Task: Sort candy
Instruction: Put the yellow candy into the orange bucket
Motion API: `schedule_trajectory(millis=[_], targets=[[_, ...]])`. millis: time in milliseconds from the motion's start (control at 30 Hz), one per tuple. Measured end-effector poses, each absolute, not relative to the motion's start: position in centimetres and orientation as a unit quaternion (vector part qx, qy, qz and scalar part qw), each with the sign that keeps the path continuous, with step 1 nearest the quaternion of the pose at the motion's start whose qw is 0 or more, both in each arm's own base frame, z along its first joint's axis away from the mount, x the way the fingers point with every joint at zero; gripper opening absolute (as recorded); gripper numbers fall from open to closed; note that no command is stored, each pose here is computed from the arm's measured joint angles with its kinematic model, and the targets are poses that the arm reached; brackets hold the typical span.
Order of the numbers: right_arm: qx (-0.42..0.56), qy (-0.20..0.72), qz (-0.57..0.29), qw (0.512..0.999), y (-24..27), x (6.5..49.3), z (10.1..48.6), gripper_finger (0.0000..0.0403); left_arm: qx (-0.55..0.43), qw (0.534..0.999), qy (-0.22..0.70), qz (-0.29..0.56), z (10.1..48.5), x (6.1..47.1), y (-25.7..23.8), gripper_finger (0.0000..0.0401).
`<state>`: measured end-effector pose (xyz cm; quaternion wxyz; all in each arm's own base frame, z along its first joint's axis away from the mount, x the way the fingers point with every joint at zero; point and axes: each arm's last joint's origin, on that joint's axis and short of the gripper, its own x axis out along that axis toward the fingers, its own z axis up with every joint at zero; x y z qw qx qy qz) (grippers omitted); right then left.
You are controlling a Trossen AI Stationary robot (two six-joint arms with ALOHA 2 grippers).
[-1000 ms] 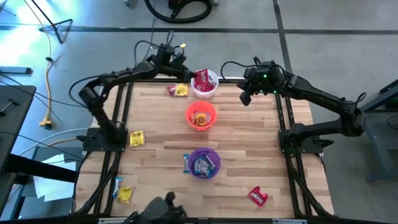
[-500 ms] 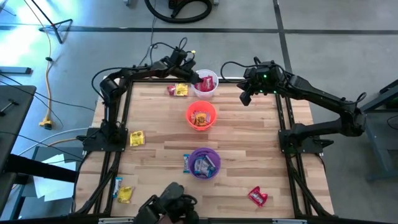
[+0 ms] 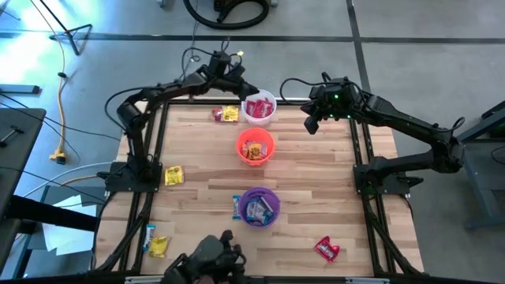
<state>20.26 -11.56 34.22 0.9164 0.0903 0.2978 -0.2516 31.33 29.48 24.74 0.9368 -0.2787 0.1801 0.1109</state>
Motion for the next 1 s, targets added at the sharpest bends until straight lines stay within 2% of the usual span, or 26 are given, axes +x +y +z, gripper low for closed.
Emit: schedule_trajectory(millis=[167, 267, 333, 467, 533, 700, 800, 1000], targets=[[0.090, 0.298, -0.252, 0.916, -11.6, 20.3, 34.2, 0.0000, -0.160, 0.954, 0.208, 0.147, 29.8, 29.3, 26.6, 0.0110], [0.091, 0.300, -0.251, 0.916, -11.5, 20.2, 34.2, 0.0000, -0.081, 0.949, 0.237, 0.192, 32.2, 27.8, 24.1, 0.0087], [0.091, 0.300, -0.251, 0.916, -11.5, 20.2, 34.2, 0.0000, -0.061, 0.947, 0.241, 0.202, 32.4, 26.7, 22.6, 0.0066], [0.091, 0.300, -0.251, 0.916, -11.5, 20.2, 34.2, 0.0000, -0.074, 0.942, 0.250, 0.212, 29.2, 24.3, 20.4, 0.0017], [0.091, 0.300, -0.251, 0.916, -11.5, 20.2, 34.2, 0.0000, -0.088, 0.938, 0.249, 0.225, 26.9, 23.0, 19.4, 0.0005], [0.092, 0.299, -0.252, 0.916, -11.5, 20.2, 34.2, 0.0000, -0.080, 0.923, 0.296, 0.231, 22.1, 20.9, 17.8, 0.0002], [0.103, 0.296, -0.256, 0.915, -11.5, 20.2, 34.2, 0.0000, -0.069, 0.911, 0.339, 0.225, 20.6, 20.8, 17.8, 0.0002], [0.116, 0.293, -0.260, 0.913, -11.5, 20.2, 34.2, 0.0000, -0.045, 0.881, 0.419, 0.215, 18.4, 22.0, 19.8, 0.0035]])
